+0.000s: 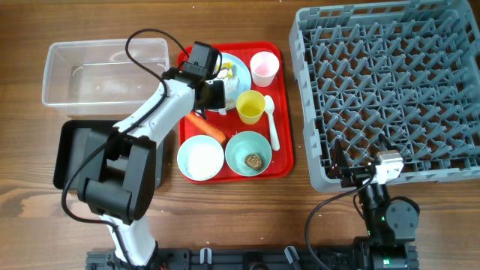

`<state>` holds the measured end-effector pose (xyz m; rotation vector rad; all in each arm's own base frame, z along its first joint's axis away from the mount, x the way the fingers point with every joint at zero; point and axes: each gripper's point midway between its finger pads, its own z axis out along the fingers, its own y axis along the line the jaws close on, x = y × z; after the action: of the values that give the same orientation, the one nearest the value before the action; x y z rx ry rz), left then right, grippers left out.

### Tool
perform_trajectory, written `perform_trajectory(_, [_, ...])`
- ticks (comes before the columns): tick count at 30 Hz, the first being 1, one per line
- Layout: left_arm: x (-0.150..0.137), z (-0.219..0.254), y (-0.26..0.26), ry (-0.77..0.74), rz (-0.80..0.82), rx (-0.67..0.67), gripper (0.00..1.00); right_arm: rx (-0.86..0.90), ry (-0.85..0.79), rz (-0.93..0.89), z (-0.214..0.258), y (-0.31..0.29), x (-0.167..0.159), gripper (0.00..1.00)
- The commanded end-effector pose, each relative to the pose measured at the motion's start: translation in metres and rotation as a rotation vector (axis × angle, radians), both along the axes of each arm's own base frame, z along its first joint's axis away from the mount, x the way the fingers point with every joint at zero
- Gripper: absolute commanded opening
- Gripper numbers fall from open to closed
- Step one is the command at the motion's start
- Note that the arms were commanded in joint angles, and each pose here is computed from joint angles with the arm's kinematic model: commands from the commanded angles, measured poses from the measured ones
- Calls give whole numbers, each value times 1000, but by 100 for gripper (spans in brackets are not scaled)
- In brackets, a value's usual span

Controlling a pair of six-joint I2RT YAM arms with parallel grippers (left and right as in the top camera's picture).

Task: Sort waste into correct bins and load items into the dishwasher rack
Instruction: 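Carry the tissue left and drop it into the clear bin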

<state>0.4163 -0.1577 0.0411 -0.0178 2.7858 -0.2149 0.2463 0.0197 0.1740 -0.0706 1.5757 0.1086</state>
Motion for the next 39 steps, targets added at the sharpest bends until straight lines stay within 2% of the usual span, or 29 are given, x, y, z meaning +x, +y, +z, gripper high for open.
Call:
perform_trajectory(1, [2, -2, 1, -2, -2, 19, 24, -9, -11, 14, 2, 2, -1, 100])
perform_trajectory(4, [3, -1, 1, -6, -2, 17, 4, -9, -11, 14, 2, 2, -1, 100])
perform_trajectory(9, [5, 12, 0, -37, -1, 6, 4, -9, -11, 14, 2, 2, -1, 100])
perform_trajectory(13, [14, 58, -2, -142, 3, -34, 4, -9, -11, 14, 2, 2, -1, 100])
perform_trajectory(20, [12, 133, 3, -308, 16, -77, 4, -9, -11, 14, 2, 2, -1, 100])
perform_trajectory(23, [16, 155, 27, -380, 84, -20, 4, -9, -11, 14, 2, 2, -1, 100])
perform_trajectory(27, [23, 162, 61, -397, 163, -5, 4, -9, -11, 14, 2, 2, -1, 100])
perform_trajectory(33, [30, 159, 152, -375, 415, 7, 4, -9, -11, 14, 2, 2, -1, 100])
perform_trajectory(39, [19, 154, 241, -353, 613, 49, 4, -9, -11, 14, 2, 2, -1, 100])
